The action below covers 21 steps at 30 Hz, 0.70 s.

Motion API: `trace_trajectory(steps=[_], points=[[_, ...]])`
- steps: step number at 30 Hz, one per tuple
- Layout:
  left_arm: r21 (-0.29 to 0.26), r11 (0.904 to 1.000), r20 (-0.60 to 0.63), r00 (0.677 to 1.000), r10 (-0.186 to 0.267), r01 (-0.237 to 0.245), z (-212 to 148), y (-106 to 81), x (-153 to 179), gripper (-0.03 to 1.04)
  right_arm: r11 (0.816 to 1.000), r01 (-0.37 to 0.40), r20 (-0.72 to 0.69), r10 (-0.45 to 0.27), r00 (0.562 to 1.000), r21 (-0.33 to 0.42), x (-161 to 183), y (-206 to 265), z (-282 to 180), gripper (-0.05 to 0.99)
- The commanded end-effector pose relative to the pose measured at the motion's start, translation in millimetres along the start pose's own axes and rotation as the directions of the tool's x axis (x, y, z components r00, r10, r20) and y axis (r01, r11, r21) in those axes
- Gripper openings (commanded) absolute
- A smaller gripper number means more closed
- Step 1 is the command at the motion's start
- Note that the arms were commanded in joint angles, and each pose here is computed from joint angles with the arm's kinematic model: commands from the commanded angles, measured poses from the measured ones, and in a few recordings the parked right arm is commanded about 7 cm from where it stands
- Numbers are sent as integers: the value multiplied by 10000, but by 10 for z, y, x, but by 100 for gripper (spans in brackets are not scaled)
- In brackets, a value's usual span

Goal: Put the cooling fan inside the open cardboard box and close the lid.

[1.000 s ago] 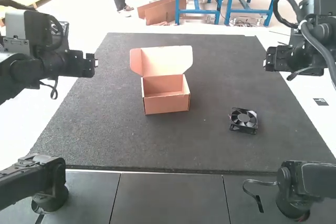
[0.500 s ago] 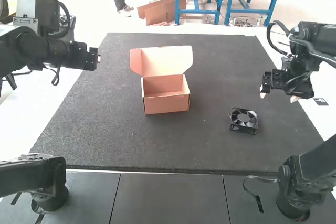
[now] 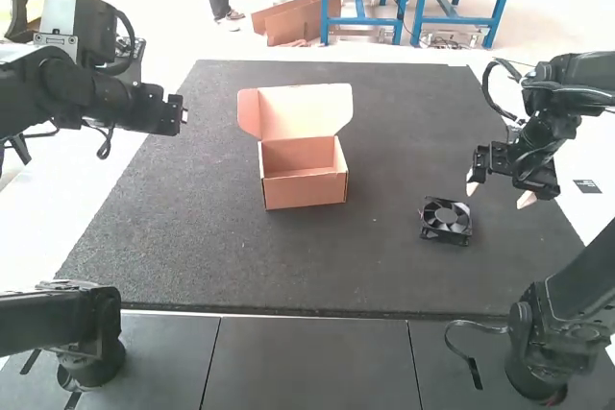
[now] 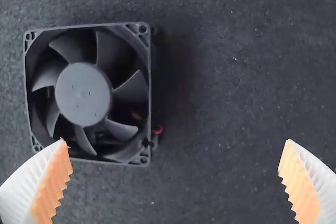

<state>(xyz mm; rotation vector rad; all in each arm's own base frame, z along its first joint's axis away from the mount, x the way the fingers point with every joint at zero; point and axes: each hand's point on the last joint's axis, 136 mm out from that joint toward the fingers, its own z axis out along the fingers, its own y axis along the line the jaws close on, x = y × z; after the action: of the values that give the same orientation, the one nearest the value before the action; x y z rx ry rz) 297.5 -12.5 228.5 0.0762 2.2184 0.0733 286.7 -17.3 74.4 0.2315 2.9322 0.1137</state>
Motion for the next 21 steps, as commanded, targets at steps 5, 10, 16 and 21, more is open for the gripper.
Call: trace_trajectory(steps=[5, 10, 16, 21], points=[[235, 9997, 487, 9988, 38, -49, -100, -37, -170, 97, 9994, -280, -566, 290, 9980, 187, 69, -80, 167, 90], [280, 9996, 473, 9989, 17, -31, -100, -47, -167, 97, 9989, -394, -713, 411, 9966, 252, 46, -97, 286, 90], [302, 9995, 501, 9987, -34, 19, -104, -45, -173, 97, 9981, -471, -1158, 513, 9919, 387, 98, -126, 418, 90], [306, 9995, 530, 9986, -61, 45, -104, -43, -180, 97, 9976, -513, -1241, 567, 9907, 463, 108, -148, 496, 90]])
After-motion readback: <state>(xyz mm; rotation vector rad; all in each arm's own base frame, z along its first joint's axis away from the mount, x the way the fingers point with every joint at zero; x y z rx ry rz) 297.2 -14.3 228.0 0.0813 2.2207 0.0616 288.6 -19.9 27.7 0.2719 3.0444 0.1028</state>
